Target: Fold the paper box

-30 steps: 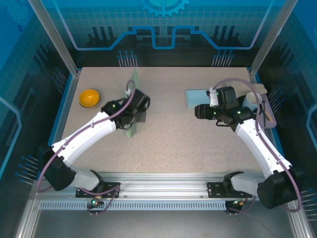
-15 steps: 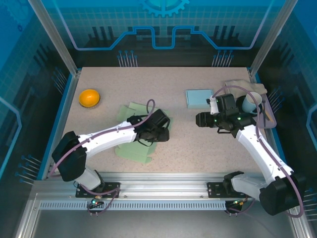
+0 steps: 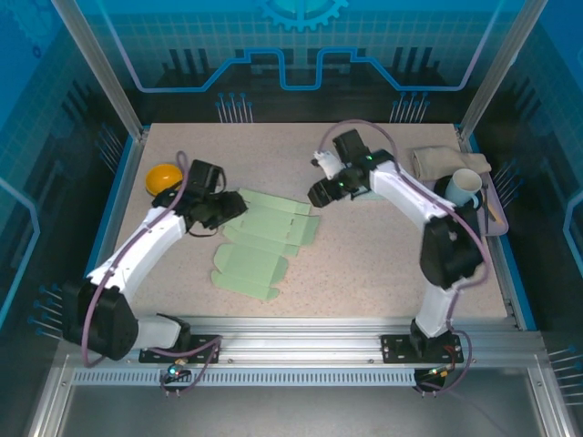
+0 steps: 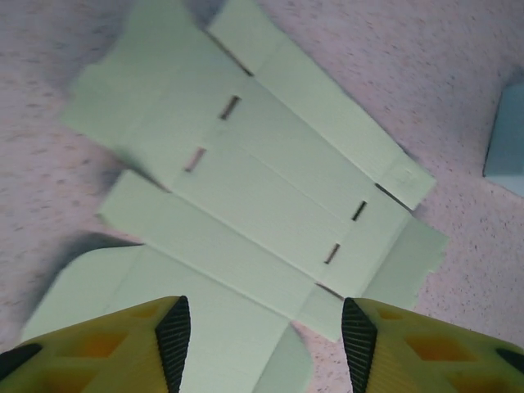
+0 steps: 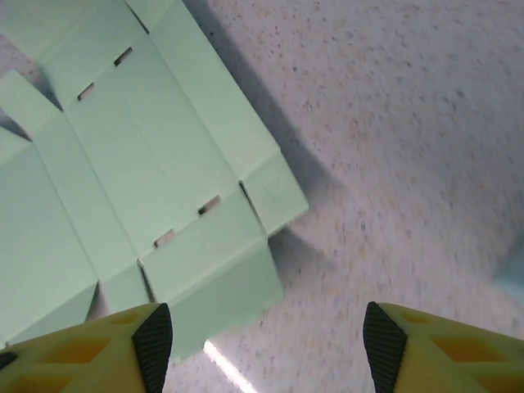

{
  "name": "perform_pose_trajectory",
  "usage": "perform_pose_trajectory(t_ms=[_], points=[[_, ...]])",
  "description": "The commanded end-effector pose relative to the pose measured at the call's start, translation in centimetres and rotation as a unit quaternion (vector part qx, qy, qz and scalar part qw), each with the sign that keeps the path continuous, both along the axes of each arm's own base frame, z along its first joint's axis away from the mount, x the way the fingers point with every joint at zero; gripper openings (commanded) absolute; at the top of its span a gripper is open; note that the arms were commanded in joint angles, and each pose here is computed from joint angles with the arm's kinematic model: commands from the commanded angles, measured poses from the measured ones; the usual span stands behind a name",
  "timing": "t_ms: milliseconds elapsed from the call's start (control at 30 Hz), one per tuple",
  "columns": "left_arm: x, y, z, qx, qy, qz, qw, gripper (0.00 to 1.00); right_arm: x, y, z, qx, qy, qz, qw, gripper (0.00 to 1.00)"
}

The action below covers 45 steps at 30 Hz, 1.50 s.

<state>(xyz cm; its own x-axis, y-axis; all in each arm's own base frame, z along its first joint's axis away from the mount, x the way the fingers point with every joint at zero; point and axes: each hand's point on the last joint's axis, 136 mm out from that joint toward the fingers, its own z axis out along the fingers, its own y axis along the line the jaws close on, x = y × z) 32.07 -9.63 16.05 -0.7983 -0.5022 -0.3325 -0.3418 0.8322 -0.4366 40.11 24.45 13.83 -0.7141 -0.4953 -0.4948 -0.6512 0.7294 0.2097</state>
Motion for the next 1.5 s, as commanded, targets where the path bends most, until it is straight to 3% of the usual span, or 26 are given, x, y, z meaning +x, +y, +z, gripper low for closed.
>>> perform_pose_trajectory(t_ms=[0,133,400,800,867,1033,1100,1167,1300,1467], points=[[-2.7,1.1,-0.4,-0.022,0.018,-0.024,0.999,0.56,-1.3,1.9,-2.6,0.001,0.078,0.114,0.990,0.65],[-3.5,0.8,-1.0,-0.054,0.014,-0.027,0.998,0.56,0.2,3.9,-3.6,0.016,0.109,0.165,0.980,0.63],[-3.6,0.7,-1.2,-0.060,0.004,-0.028,0.998,0.56,3.7,5.9,-7.7,0.023,0.131,0.158,0.978,0.59],[-3.6,0.6,-1.2,-0.070,0.000,-0.023,0.997,0.56,0.7,9.9,-10.7,0.066,0.176,0.205,0.960,0.52],[-3.7,0.6,-1.4,-0.070,0.001,-0.021,0.997,0.56,0.4,10.1,-10.7,0.067,0.177,0.211,0.959,0.46],[-3.9,0.7,-1.8,-0.068,0.006,-0.019,0.997,0.56,0.3,9.9,-11.0,0.055,0.172,0.217,0.959,0.19],[-3.9,0.7,-1.7,-0.068,0.005,-0.017,0.998,0.56,-0.1,10.0,-10.3,0.057,0.167,0.231,0.957,0.14],[-3.9,0.8,-1.5,-0.067,0.002,-0.015,0.998,0.56,-0.6,10.3,-9.8,0.059,0.163,0.243,0.954,0.15],[-3.8,0.9,-1.0,-0.067,-0.005,-0.011,0.998,0.56,-1.1,10.7,-9.3,0.062,0.160,0.252,0.952,0.26],[-4.0,1.1,-0.9,-0.064,-0.006,-0.009,0.998,0.56,-1.4,10.9,-10.5,0.045,0.166,0.253,0.952,0.28]])
